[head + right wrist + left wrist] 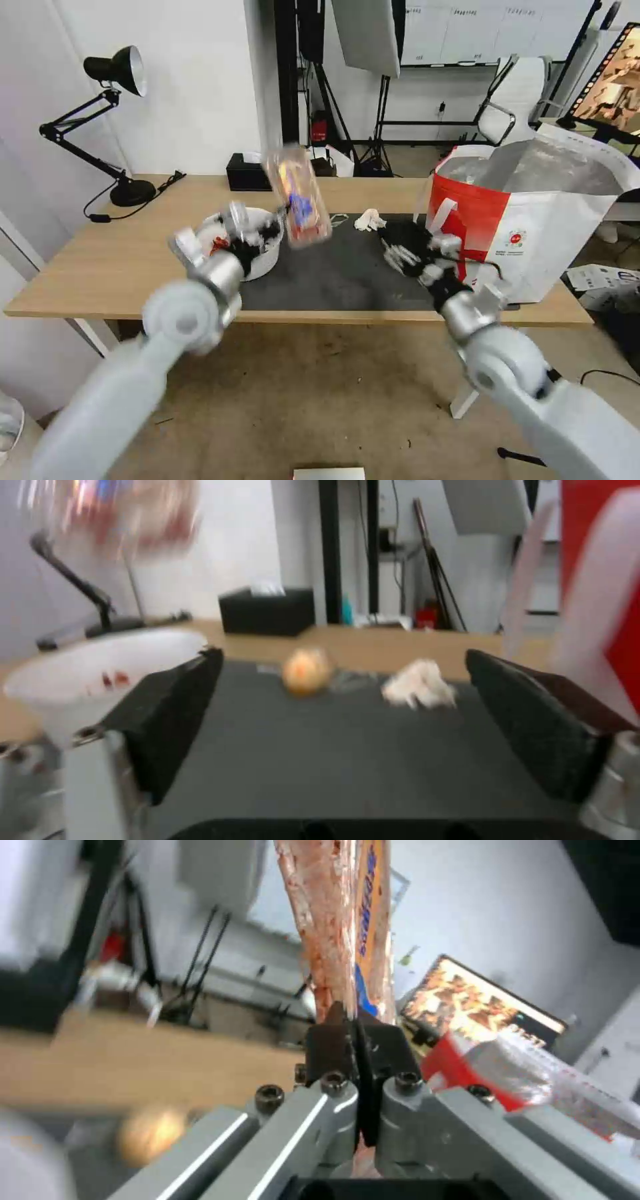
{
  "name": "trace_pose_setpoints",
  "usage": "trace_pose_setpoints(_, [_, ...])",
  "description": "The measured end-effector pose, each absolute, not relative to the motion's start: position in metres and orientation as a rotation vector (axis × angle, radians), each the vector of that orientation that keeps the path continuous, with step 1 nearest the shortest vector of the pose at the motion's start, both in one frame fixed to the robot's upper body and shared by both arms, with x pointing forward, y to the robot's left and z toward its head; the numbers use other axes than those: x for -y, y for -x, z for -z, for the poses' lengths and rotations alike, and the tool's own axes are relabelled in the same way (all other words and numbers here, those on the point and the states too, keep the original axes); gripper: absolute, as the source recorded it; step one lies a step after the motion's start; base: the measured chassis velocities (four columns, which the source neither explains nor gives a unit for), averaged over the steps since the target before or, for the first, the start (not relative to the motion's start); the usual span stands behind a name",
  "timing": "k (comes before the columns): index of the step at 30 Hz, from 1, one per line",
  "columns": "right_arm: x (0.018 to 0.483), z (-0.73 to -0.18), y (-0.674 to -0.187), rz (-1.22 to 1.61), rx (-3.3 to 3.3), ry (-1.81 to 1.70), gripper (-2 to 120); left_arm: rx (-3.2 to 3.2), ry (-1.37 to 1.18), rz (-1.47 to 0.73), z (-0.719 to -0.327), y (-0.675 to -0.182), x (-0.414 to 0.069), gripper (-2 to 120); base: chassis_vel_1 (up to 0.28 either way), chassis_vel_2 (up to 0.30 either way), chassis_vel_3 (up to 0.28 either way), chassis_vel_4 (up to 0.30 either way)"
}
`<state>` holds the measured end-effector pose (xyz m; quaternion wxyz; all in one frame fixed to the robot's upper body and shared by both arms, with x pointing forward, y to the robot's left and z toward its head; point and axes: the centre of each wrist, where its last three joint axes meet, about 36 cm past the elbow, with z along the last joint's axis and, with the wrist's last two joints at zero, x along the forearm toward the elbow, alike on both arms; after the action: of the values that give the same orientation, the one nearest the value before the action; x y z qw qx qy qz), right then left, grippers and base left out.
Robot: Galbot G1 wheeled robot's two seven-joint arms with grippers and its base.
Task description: Pick up the trash from the table and place it into the takeout bag.
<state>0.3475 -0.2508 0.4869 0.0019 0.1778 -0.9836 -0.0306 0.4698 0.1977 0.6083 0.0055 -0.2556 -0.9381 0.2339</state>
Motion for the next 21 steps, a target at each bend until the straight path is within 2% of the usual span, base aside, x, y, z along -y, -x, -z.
trace_pose_setpoints(2, [0.253, -0.483, -0.338, 0.074, 3.078, -0.544, 98, 2.958, 0.846, -0.695, -0.62, -0.479, -0.188, 0, 0.0, 0.0, 0.0, 0.0])
trace_pose_setpoints(5, [0.259, -0.463, -0.308, 0.014, 3.056, -0.472, 100, 3.002, 1.01, -0.586, -0.65, -0.504, -0.139, 0, 0.0, 0.0, 0.0, 0.0])
trace_pose_setpoints(9, [0.258, -0.455, -0.294, 0.016, 3.047, -0.437, 100, 3.0, 1.094, -0.515, -0.658, -0.52, -0.101, 0, 0.0, 0.0, 0.0, 0.0])
trace_pose_setpoints(12, [0.254, -0.447, -0.282, 0.029, 3.045, -0.401, 100, 3.012, 1.168, -0.423, -0.673, -0.545, -0.043, 0, 0.0, 0.0, 0.0, 0.0])
trace_pose_setpoints(13, [0.254, -0.447, -0.282, 0.029, 3.045, -0.401, 100, 3.012, 1.168, -0.423, -0.673, -0.545, -0.043, 0, 0.0, 0.0, 0.0, 0.0])
trace_pose_setpoints(16, [0.25, -0.442, -0.278, 0.04, 3.048, -0.384, 100, 3.04, 1.244, -0.275, -0.679, -0.561, 0.017, 0, 0.0, 0.0, 0.0, 0.0])
trace_pose_setpoints(18, [0.25, -0.441, -0.277, 0.039, 3.049, -0.381, 100, 3.05, 1.264, -0.224, -0.679, -0.565, 0.031, 0, 0.0, 0.0, 0.0, 0.0])
trace_pose_setpoints(21, [0.253, -0.437, -0.276, 0.021, 3.061, -0.367, 100, 3.072, 1.369, 0.002, -0.666, -0.578, 0.066, 0, 0.0, 0.0, 0.0, 0.0])
